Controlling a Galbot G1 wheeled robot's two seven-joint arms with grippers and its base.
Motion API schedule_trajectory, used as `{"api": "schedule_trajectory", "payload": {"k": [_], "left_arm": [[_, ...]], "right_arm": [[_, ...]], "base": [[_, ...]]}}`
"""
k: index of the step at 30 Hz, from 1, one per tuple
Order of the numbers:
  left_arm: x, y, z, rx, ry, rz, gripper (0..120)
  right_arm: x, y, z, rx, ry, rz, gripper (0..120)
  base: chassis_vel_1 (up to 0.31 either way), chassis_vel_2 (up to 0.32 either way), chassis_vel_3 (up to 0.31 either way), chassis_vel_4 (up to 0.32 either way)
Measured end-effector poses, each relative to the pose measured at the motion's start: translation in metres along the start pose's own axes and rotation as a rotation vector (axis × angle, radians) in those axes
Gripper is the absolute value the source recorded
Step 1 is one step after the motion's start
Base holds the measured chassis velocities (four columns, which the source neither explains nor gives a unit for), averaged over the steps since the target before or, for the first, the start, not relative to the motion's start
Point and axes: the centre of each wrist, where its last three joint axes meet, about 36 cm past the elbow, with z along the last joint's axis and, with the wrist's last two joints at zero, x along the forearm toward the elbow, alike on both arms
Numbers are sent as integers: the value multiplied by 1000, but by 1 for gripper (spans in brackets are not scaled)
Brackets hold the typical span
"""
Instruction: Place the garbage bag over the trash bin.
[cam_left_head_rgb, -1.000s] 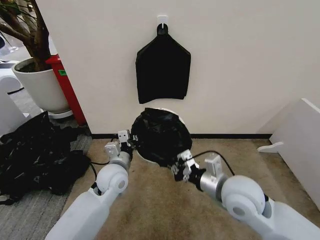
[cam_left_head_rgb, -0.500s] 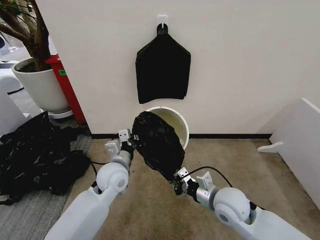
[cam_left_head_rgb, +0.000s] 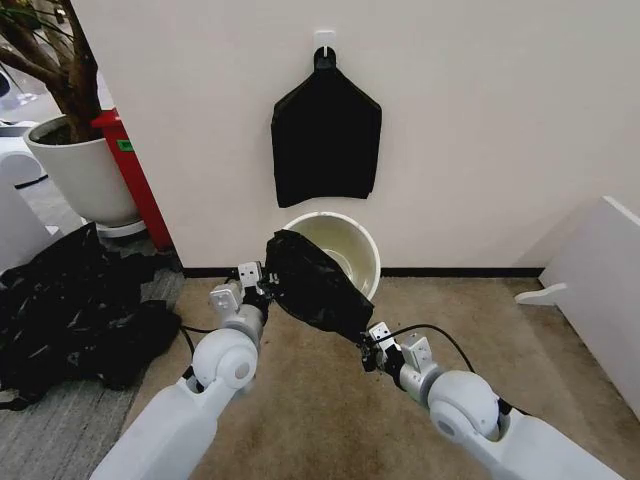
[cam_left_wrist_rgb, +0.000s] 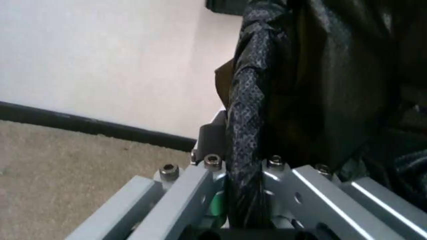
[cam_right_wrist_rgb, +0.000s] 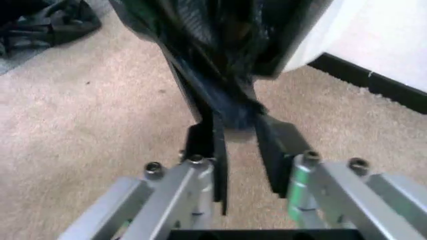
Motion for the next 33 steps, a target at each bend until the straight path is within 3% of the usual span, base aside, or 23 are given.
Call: {"api": "schedule_trajectory", "payload": {"k": [5,7,11,14,16,23,33], "left_arm": [[-6,0,-7,5,-21,-19,1],[-9,0,-9,5,-28,-29,1],[-11,0,-10,5,-30,-37,1],[-19,4,-7,-32,-50,-60,1],[-20,6,-3,-60,-57,-58,1],[-17,8,14,-189,-98,-29,1],[-10,-1,10,-221,-137,-4,1]], "right_arm": [[14,10,2,-8,-12,15,30],[25,20,1,-20,-29,11,43],[32,26,-1,-25,-41,4,48],[56,41,-16,-31,-115,17,68],[66,42,-30,-18,-163,29,71],[71,13,-87,141,-363,33,98],[32,4,-100,134,-331,-26,100]], "base": [[0,0,0,0],[0,0,0,0],[0,0,0,0],[0,0,0,0],[0,0,0,0],[0,0,0,0],[0,0,0,0]]}}
